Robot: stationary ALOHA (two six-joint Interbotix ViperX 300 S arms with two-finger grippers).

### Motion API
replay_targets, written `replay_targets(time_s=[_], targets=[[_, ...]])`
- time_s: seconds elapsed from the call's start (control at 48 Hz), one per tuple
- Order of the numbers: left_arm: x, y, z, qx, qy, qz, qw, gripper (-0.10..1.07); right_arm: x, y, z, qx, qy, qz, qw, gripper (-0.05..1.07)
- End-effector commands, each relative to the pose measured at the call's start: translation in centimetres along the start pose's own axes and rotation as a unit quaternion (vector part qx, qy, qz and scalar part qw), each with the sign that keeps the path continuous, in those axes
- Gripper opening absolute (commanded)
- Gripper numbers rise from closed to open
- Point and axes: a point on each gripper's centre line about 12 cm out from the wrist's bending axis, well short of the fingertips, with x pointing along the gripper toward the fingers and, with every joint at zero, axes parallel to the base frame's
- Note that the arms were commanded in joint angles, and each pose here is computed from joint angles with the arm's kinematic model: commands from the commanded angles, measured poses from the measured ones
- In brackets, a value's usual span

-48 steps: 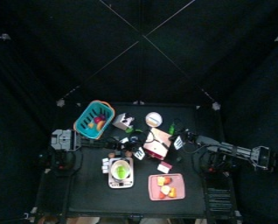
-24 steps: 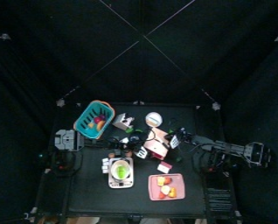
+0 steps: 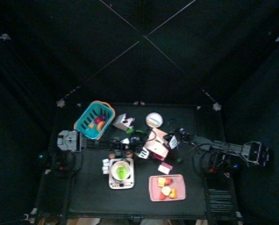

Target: Grab drawer handle

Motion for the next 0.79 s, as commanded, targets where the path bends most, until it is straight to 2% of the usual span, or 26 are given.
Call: replay_targets(time_s=[0.0, 0.333, 0.771], targets=[[-0.4, -1.4, 1.2, -0.001, -0.017, -0.016, 0.9997, 0.84, 0.1, 0.1, 0.3, 0.0, -0.002, 0.0, 1.0, 0.47], [0.1, -1.1, 1.3, -0.013, -0.02, -0.012, 0.9997, 0.81, 0.1, -0.1, -0.3, -0.001, 0.006, -0.002, 1.0, 0.47], [0.2, -0.3, 0.6, -0.026, -0.011, -0.004, 0.9996, 0.62, 0.1, -0.1, -0.4, -0.002, 0.008, -0.002, 1.0, 0.46]])
